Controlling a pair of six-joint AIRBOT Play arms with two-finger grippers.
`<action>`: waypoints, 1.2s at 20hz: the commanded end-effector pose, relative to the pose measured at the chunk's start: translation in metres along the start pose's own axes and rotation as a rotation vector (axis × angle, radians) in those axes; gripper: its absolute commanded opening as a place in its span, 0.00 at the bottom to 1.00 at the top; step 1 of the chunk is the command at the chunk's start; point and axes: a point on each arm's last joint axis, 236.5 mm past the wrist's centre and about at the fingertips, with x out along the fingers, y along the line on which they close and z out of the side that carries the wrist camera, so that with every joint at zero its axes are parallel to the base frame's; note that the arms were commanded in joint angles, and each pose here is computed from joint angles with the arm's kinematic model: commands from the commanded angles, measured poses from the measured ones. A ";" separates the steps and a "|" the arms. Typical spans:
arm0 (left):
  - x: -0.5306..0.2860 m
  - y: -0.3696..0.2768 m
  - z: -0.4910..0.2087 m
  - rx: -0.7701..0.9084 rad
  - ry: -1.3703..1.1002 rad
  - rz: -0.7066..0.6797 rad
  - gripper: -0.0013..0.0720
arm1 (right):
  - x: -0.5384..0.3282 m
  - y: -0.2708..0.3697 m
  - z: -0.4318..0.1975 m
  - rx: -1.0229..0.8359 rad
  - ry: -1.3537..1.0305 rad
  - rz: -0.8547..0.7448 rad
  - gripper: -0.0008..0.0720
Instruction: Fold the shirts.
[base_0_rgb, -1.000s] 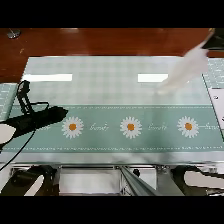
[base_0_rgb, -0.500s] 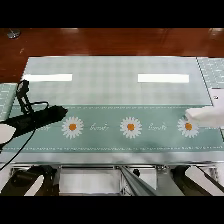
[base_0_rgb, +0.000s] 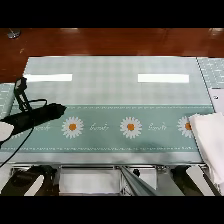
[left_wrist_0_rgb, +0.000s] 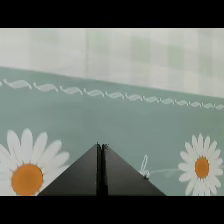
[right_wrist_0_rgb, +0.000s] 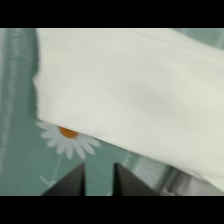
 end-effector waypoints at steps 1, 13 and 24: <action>-0.017 -0.006 0.058 0.047 -0.099 0.011 0.06 | -0.030 0.127 0.041 -0.203 -0.135 0.402 0.04; 0.042 -0.050 0.062 0.351 0.222 0.149 0.06 | 0.134 0.289 -0.228 -1.282 0.034 0.331 0.04; 0.072 0.011 0.026 0.250 0.340 0.242 0.06 | 0.194 0.222 -0.221 -1.150 0.188 0.146 0.04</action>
